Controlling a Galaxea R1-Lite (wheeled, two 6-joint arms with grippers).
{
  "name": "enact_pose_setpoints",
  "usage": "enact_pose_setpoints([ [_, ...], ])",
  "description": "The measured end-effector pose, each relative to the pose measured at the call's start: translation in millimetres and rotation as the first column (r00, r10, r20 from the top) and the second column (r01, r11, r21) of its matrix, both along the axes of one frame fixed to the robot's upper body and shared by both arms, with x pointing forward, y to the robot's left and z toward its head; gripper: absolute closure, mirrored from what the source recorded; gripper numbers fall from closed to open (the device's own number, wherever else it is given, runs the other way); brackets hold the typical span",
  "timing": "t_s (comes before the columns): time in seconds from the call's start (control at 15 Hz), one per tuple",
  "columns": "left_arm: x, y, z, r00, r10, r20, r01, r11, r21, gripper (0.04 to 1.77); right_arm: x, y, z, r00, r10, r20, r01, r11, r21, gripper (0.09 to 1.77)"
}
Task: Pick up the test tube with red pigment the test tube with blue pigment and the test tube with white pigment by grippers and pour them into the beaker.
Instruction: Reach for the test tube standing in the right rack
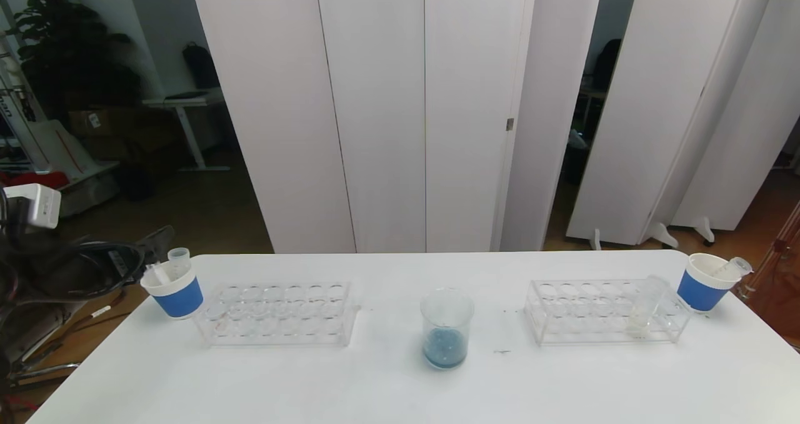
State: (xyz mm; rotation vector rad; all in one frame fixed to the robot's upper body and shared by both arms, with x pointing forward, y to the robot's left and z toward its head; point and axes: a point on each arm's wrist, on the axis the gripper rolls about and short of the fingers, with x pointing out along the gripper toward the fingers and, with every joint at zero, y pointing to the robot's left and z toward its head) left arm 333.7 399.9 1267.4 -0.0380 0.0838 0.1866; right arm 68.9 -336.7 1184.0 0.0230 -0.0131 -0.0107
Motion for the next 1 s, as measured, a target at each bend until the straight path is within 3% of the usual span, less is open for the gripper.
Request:
enact_pose_setpoints([
  [0.53, -103, -42, 48, 0.996, -0.084, -0.017, 0.084, 0.996, -0.012, 0.06, 0, 0, 0, 1.000, 0.000, 0.000, 0.000, 1.000, 0.000, 0.11],
  [0.8, -164, -60, 62, 0.987, -0.158, 0.040, 0.158, 0.987, 0.004, 0.06, 0, 0, 0, 1.000, 0.000, 0.000, 0.000, 1.000, 0.000, 0.11],
  [1.0, -210, -66, 57, 0.975, -0.205, 0.085, 0.203, 0.979, 0.022, 0.06, 0, 0, 0, 1.000, 0.000, 0.000, 0.000, 1.000, 0.000, 0.11],
])
